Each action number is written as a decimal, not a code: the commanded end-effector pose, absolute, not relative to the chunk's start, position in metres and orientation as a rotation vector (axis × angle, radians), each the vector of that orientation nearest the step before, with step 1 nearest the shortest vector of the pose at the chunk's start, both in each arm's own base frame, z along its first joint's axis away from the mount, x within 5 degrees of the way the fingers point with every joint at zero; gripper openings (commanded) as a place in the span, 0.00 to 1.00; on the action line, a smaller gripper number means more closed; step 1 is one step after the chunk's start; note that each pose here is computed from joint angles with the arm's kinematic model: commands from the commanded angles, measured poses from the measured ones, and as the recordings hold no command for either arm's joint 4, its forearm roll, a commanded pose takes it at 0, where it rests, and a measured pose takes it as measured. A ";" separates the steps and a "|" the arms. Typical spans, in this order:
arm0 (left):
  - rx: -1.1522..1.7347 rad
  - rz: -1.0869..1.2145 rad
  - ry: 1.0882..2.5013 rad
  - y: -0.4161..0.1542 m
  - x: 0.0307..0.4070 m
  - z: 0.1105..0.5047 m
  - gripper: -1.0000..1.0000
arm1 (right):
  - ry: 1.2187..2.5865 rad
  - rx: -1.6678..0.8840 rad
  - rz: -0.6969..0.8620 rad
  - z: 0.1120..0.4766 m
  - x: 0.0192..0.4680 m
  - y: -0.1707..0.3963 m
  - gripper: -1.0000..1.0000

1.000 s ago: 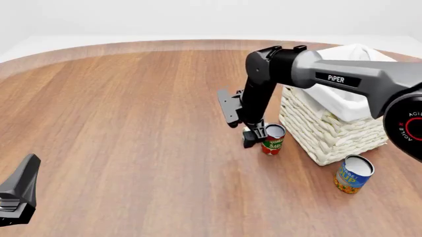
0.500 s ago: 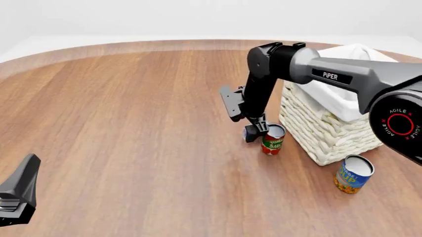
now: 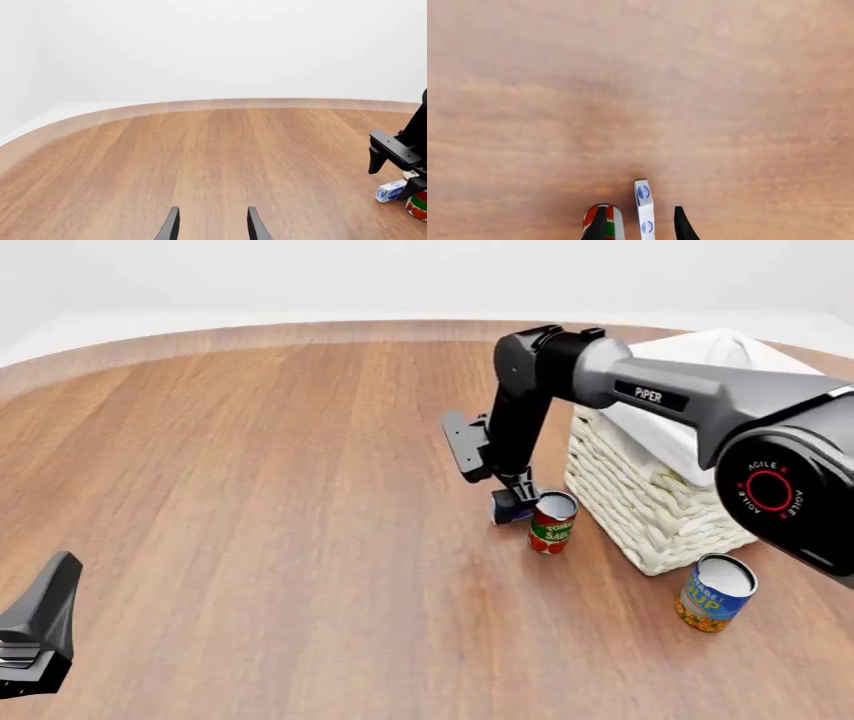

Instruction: Pick up the alphabet soup and the cream cheese box, and put them in the basket.

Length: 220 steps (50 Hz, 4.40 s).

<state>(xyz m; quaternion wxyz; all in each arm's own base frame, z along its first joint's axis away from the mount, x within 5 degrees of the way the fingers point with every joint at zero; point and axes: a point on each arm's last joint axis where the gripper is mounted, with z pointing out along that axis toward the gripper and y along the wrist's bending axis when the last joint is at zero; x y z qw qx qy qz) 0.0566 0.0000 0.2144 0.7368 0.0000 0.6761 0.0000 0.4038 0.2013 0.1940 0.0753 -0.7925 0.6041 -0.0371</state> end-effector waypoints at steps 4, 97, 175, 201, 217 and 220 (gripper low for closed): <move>0.000 0.000 1.485 0.000 0.057 0.214 1.00 | 1.827 -2.383 -0.103 0.188 0.412 0.201 1.00; 0.000 0.000 1.485 0.000 0.057 0.214 1.00 | 1.920 -2.408 -0.050 0.148 0.446 0.193 1.00; 0.000 0.000 1.485 0.000 0.057 0.214 1.00 | 1.656 -2.451 -0.169 0.191 0.443 0.192 0.00; 0.000 0.000 1.485 0.000 0.057 0.214 1.00 | 1.725 -2.290 -0.168 0.243 0.415 0.236 0.00; 0.000 0.000 1.485 0.000 0.057 0.214 1.00 | 1.823 -2.154 -0.128 0.260 0.385 0.259 0.00; 0.000 0.000 1.485 0.000 0.057 0.214 1.00 | 1.835 -2.138 -0.127 0.262 0.384 0.258 0.00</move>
